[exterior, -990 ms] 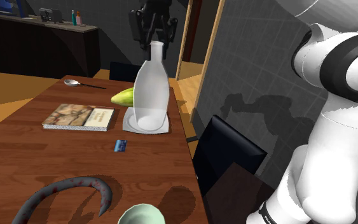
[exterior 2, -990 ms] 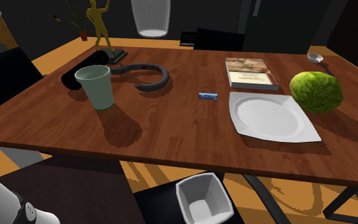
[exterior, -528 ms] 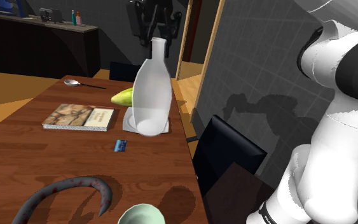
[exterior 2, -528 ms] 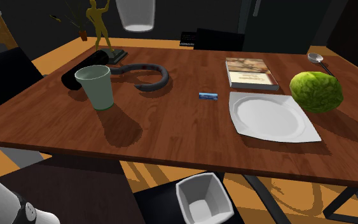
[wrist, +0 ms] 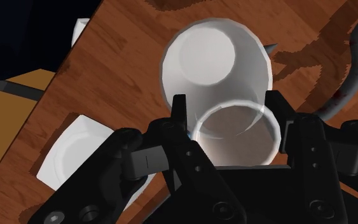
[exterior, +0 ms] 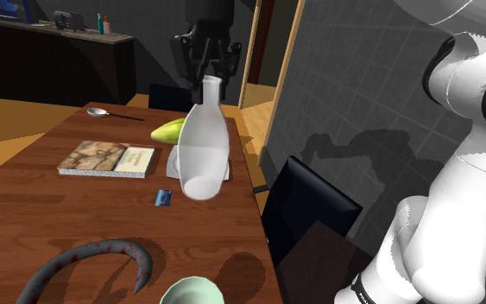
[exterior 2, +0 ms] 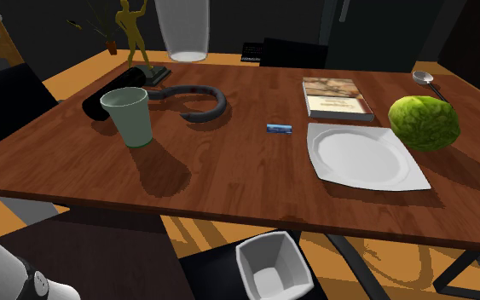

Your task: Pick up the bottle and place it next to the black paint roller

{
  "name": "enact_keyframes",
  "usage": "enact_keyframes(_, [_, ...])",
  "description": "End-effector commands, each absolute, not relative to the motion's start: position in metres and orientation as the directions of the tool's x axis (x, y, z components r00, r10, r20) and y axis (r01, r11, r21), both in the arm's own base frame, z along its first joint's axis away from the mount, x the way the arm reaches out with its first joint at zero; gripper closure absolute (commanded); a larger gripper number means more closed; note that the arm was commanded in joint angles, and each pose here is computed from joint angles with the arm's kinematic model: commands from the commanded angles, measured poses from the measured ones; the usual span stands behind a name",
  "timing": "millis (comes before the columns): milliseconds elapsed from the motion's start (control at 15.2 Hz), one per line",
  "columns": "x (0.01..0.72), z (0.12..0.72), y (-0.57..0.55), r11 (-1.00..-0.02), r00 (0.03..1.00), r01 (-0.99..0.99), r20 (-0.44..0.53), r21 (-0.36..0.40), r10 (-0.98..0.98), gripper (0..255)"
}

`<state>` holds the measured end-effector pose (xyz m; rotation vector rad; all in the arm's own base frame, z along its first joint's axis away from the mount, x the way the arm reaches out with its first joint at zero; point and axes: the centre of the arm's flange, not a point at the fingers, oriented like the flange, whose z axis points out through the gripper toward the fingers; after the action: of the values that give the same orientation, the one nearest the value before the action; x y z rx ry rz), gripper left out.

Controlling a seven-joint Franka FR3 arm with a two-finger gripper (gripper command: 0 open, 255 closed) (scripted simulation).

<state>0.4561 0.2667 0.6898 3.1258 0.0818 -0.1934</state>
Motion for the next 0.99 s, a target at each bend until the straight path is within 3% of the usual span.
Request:
enact_keyframes(0, [0.455, 0.679, 0.266, -0.999, 0.991, 0.053, -0.123, 0.005, 0.052, 255])
enact_keyframes(924, [0.455, 0.605, 0.266, -0.999, 0.991, 0.053, -0.123, 0.005, 0.052, 255])
